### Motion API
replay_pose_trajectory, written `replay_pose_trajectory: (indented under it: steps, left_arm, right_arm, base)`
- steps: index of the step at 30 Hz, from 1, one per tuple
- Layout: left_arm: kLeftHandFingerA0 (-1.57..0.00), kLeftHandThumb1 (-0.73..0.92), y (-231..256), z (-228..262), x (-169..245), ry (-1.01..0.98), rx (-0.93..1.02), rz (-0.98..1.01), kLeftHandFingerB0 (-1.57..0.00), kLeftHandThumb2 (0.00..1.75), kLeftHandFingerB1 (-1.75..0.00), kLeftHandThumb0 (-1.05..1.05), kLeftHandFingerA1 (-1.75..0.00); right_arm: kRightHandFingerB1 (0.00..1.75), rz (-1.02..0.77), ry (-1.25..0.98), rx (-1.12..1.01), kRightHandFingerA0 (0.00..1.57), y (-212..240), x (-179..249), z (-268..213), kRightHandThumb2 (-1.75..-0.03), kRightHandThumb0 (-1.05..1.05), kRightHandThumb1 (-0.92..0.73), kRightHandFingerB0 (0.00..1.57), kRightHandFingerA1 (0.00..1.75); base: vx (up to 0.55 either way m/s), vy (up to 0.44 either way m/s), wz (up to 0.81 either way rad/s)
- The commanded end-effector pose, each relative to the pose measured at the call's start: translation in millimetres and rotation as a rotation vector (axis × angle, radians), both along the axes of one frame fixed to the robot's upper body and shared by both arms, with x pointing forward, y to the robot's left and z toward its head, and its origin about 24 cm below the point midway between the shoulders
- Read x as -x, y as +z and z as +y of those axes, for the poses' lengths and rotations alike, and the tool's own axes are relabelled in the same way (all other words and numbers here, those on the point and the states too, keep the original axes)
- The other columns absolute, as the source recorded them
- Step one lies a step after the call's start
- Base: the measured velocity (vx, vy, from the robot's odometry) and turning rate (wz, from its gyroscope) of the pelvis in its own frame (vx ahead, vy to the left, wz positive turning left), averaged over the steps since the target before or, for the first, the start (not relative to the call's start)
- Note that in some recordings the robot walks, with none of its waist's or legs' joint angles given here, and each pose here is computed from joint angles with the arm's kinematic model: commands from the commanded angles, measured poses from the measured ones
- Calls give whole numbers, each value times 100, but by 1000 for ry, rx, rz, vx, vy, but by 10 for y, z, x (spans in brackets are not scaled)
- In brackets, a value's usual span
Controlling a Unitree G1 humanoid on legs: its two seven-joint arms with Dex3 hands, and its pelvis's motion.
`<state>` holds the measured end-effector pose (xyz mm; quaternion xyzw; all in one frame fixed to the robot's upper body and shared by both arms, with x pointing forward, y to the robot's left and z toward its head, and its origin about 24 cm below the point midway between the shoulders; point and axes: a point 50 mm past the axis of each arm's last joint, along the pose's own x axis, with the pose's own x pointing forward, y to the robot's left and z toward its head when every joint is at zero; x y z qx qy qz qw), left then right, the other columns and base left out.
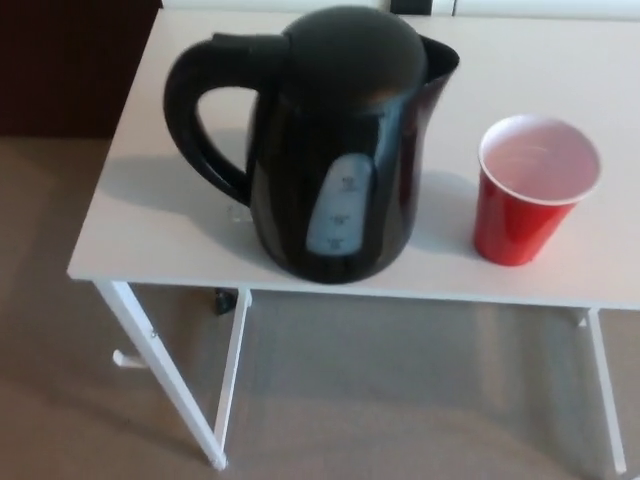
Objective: The robot walk towards a table in front and uses its left hand to pick up the pot from the base and pour water to the cup on the right hand side
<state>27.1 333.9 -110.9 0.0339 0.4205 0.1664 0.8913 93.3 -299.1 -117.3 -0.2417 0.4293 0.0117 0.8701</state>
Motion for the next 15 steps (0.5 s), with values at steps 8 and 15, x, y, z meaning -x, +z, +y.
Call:
replay_pose_trajectory:
  steps: [8, 15]
  left_arm:
    - [-52, 63, 37, 67, -35, -27, -30, 7, -45, 59, -39, -26, -46]
    - [-55, 63, 46, 74, -32, -23, -43, 9, -46, 59, -39, -27, -46]
  right_arm:
    - [43, 2, -8, -3, 71, 14, -38, -46, -57, -34, -60, 43, 62]
    - [42, 1, -7, 1, 61, 15, -58, -30, -58, -33, -60, 44, 55]
  base:
    - [102, 93, 0]
    - [70, -11, 5]
